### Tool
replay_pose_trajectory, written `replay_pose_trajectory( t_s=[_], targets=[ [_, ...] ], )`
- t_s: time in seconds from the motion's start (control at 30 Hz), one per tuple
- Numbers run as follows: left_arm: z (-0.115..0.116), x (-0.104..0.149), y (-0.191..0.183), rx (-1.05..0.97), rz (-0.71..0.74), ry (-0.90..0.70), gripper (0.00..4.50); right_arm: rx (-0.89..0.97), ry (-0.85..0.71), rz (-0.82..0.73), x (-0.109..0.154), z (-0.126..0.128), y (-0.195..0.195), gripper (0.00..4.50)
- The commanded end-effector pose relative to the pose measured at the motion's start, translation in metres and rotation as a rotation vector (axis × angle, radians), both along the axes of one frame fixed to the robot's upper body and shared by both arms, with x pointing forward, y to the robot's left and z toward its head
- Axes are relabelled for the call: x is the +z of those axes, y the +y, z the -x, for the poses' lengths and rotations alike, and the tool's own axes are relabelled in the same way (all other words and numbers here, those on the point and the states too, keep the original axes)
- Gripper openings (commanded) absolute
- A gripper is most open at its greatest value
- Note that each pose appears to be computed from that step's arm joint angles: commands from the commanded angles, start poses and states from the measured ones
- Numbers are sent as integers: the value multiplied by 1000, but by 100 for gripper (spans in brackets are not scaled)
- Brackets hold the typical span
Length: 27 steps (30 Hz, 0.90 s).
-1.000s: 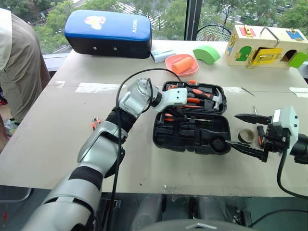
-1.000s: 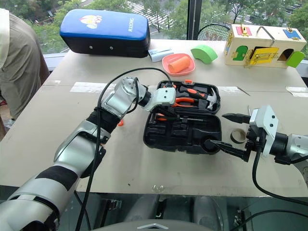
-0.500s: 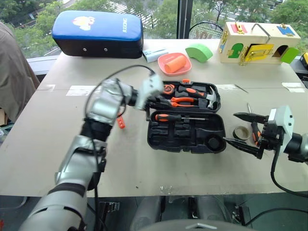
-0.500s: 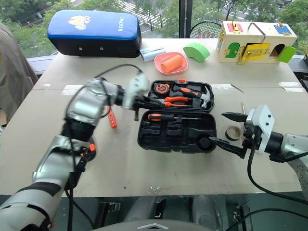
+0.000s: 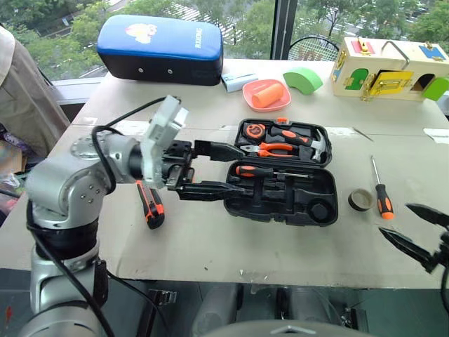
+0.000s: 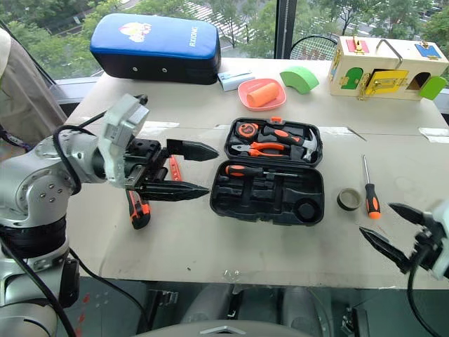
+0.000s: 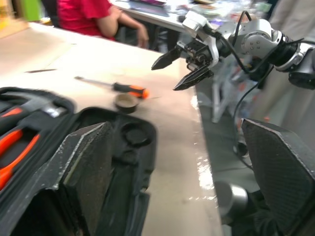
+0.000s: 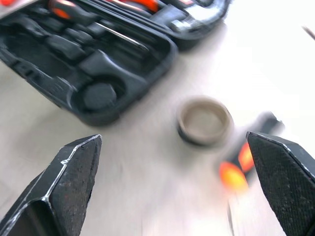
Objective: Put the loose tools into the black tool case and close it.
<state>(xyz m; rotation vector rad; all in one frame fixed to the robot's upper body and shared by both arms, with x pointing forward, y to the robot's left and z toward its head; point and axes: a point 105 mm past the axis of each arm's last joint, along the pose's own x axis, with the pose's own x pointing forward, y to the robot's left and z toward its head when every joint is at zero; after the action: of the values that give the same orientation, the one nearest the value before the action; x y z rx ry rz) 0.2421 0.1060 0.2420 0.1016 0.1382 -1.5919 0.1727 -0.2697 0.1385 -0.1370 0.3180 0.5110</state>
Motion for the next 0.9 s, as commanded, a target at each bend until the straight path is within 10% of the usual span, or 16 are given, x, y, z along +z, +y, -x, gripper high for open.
replay_pose_trajectory(
  t_s=[0.03, 0.8, 0.9],
  targets=[
    [-3, -1, -7, -49, -3, -33, 446, -34, -19, 19, 7, 16, 5, 450],
    [-1, -5, -20, -79, -82, -129, 446, -437, -51, -7, -56, -67, -27, 450],
    [-2, -6, -20, -73, -89, -137, 450, -444, -56, -34, -61, -72, -22, 365]
  ],
)
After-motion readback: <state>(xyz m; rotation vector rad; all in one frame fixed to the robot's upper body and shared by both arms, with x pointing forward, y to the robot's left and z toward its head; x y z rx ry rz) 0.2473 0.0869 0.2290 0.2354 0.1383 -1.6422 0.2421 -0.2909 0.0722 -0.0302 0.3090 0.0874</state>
